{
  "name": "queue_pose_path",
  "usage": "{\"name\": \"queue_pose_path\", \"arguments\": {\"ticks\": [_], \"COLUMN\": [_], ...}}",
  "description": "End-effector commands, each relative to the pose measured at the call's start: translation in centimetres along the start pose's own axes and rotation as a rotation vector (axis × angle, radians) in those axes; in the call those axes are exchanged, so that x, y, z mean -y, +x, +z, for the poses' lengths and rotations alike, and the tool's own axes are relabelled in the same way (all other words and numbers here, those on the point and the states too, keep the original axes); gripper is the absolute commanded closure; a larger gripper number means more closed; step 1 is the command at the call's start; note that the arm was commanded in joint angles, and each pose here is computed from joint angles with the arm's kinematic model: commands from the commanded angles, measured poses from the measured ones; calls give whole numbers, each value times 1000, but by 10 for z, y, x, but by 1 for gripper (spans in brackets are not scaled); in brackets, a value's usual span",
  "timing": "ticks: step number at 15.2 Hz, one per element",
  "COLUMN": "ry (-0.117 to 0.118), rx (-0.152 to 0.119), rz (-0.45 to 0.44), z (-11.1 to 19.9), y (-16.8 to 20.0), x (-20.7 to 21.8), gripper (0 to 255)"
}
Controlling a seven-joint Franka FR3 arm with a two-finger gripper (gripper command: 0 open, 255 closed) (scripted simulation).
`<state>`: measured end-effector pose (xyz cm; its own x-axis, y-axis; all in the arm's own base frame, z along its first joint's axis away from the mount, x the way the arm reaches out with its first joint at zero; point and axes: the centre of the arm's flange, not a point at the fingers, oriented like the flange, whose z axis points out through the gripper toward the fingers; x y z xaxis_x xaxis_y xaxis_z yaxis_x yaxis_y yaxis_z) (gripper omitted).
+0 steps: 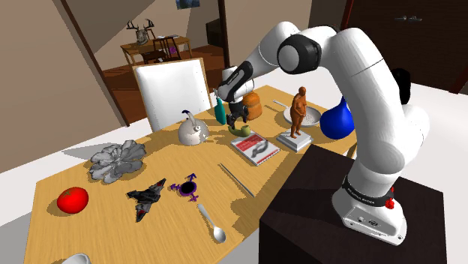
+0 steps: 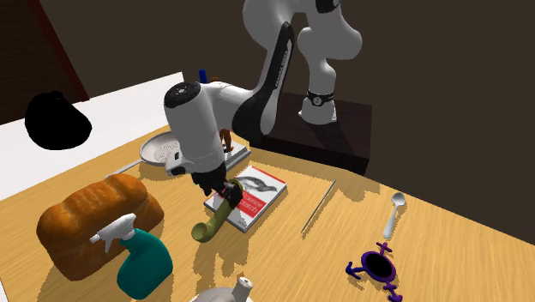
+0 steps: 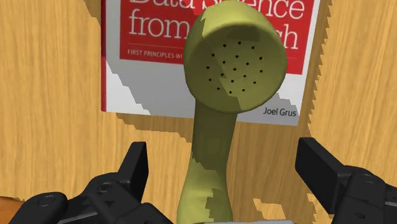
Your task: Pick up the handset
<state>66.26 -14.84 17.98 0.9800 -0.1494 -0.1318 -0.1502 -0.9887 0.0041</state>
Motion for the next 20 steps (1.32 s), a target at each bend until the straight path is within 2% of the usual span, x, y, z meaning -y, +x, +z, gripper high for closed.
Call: {"name": "queue_pose_path", "arguments": {"ticks": [1, 8, 10, 11, 20], "ry": [5, 5, 5, 5, 5], "rx": [3, 3, 3, 3, 3], "rz": [8, 8, 8, 8, 8], "z": [14, 53, 53, 54, 53], "y": [12, 17, 17, 18, 17], "x": [-4, -3, -3, -3, -3], "gripper": [0, 0, 0, 255, 255]}}
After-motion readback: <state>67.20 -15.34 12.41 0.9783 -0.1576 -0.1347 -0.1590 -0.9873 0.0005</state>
